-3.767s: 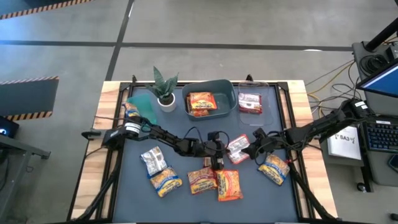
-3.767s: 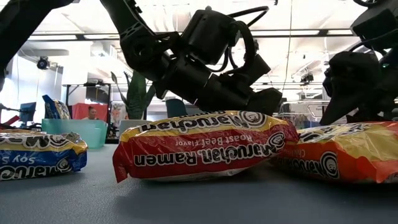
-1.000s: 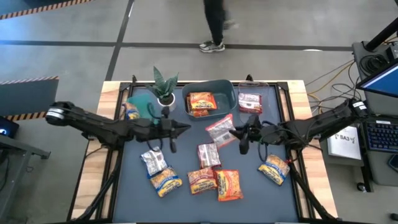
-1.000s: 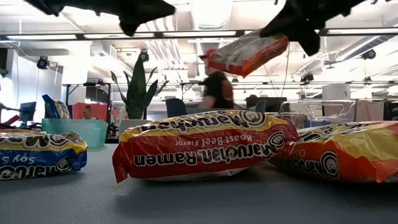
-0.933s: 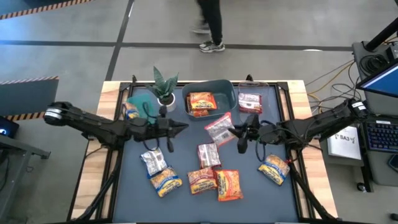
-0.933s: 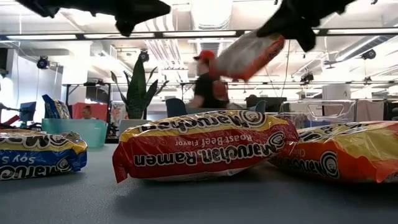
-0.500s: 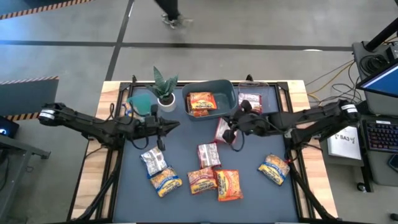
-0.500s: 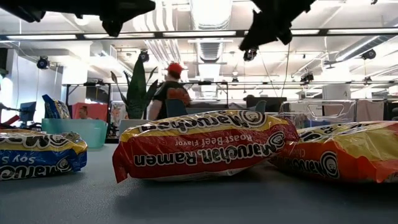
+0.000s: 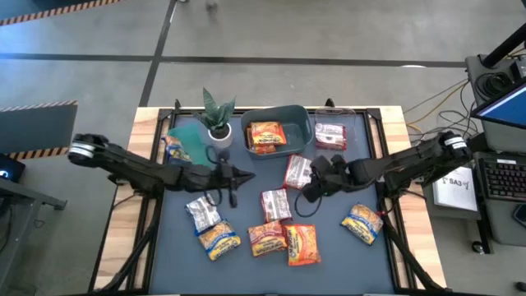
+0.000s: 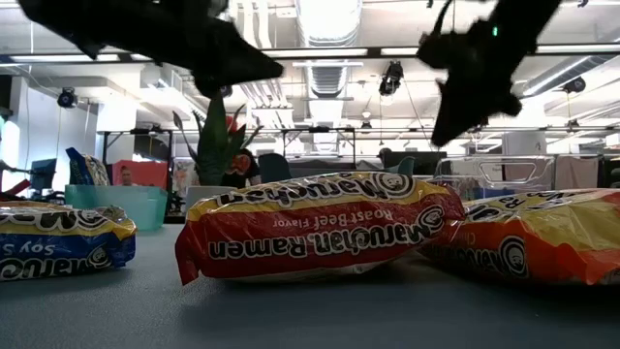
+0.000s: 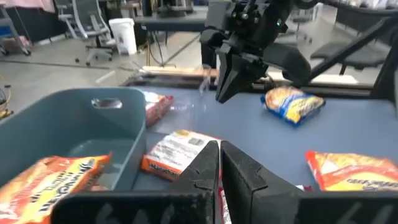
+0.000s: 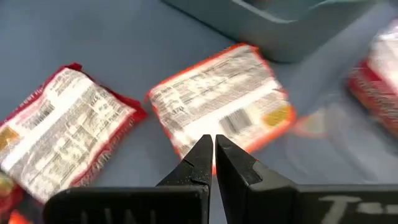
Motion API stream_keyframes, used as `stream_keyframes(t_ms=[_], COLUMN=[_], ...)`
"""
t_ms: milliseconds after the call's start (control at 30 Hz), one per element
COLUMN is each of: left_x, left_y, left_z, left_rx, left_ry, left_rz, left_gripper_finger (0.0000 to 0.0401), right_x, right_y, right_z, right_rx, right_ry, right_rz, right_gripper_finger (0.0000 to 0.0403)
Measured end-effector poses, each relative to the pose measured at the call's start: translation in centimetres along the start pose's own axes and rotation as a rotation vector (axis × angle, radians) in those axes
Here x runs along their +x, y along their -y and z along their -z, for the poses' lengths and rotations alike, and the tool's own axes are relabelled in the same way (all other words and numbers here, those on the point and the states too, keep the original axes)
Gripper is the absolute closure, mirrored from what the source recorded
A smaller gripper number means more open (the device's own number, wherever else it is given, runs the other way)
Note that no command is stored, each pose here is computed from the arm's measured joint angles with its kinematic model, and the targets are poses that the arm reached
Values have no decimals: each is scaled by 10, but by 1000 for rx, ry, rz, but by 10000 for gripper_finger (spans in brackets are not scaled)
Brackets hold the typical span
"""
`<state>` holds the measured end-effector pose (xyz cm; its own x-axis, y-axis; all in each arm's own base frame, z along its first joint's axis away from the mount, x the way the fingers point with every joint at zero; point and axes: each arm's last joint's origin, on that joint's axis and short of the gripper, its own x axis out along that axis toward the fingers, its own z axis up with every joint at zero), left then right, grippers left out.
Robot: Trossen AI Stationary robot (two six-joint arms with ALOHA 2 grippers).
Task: Sort Maruchan noodles
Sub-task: Put the orange noodle pack into the blue bin
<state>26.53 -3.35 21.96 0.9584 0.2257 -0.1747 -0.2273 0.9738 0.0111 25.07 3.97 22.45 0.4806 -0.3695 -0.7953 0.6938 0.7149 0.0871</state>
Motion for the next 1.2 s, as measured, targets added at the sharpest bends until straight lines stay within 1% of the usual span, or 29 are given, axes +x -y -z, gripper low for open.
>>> stream_keyframes(t_ms=[167,300,500,600,733,833,967,1100,1200], left_x=[27,38,39,39,40,40,40,40,41], left_y=[11,15,15,15,16,15,15,16,16], left_z=[5,8,7,6,9,10,10,8,8], left_rx=[27,45,51,54,64,61,60,56,35], left_ry=[-48,-68,-64,-63,-88,-93,-96,-89,-83], left_rz=[-3,-7,-22,-22,-22,-23,-20,-12,-12], left_gripper_finger=[401,401,401,401,401,401,401,401,401], right_x=[37,59,79,84,84,81,74,70,70], right_y=[-7,-11,-20,-24,-29,-31,-31,-30,-29], right_z=[21,28,33,34,34,35,37,42,44], right_rx=[20,11,-14,-22,-22,0,28,22,20], right_ry=[66,83,64,24,-41,-134,-246,-294,-290], right_rz=[-57,8,74,65,11,-53,-103,-93,-69], right_gripper_finger=[394,394,394,394,394,394,394,394,394])
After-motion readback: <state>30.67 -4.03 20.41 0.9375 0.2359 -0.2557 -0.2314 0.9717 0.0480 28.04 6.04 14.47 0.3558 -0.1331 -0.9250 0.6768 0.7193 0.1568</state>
